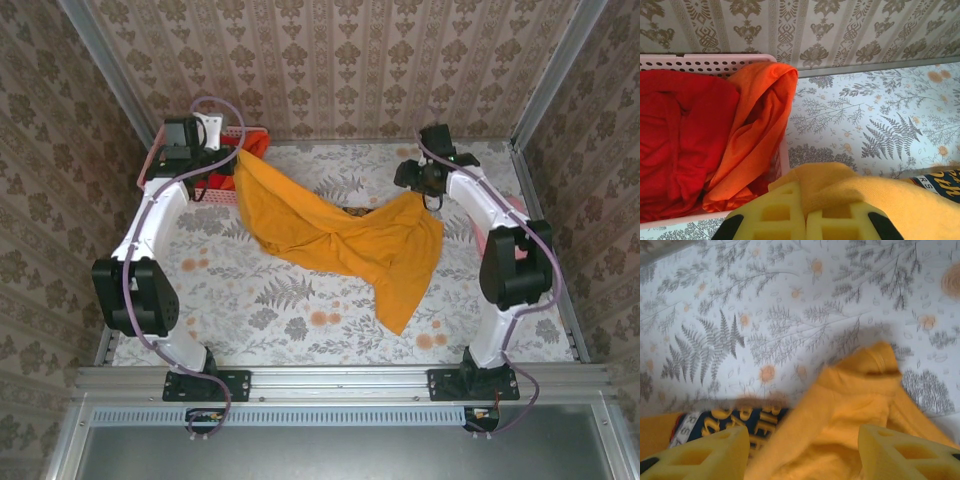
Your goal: Fold and stack the t-shirts
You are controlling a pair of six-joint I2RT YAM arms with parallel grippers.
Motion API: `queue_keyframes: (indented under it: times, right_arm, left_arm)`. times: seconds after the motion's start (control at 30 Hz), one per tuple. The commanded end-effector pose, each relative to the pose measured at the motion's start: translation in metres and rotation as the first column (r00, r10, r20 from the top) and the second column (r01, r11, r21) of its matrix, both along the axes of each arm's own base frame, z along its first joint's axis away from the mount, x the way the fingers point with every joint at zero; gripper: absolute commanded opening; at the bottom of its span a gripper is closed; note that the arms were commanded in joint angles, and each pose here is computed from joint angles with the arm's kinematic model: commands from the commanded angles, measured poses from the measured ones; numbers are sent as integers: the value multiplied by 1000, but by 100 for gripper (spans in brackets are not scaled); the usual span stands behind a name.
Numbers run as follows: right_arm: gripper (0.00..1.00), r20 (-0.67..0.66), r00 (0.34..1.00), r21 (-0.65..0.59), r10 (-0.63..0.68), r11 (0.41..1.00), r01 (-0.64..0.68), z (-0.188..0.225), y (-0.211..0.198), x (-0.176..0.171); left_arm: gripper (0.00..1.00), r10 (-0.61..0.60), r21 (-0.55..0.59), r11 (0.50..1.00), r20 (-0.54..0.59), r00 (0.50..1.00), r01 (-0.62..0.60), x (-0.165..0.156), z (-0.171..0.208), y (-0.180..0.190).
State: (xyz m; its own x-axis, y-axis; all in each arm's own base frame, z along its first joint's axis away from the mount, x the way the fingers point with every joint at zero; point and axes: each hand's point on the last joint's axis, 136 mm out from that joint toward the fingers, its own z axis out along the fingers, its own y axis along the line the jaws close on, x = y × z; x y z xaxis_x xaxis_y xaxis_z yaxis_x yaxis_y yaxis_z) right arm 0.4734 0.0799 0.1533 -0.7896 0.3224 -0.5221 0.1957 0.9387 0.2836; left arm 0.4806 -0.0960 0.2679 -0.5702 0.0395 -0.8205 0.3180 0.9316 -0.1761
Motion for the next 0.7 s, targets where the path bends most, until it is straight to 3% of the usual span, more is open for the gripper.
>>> queue_keyframes:
  times: [0.0, 0.13, 0.27, 0.67]
  right_arm:
    - [61, -3, 1000, 80, -25, 997, 26, 1, 19, -44]
    - [61, -83, 995, 181, -48, 982, 62, -35, 41, -104]
    - [52, -171, 984, 217, -57, 972, 94, -69, 46, -136]
    - [43, -299, 953, 277, -54, 950, 141, -113, 64, -129]
  left_arm:
    - [0, 33, -30, 999, 55, 998, -32, 0, 20, 4]
    - [0, 48, -39, 998, 35, 998, -47, -7, 11, 8]
    - [0, 40, -41, 998, 22, 999, -39, -11, 6, 7]
    - [0, 17, -42, 999, 9, 1000, -17, -14, 3, 4]
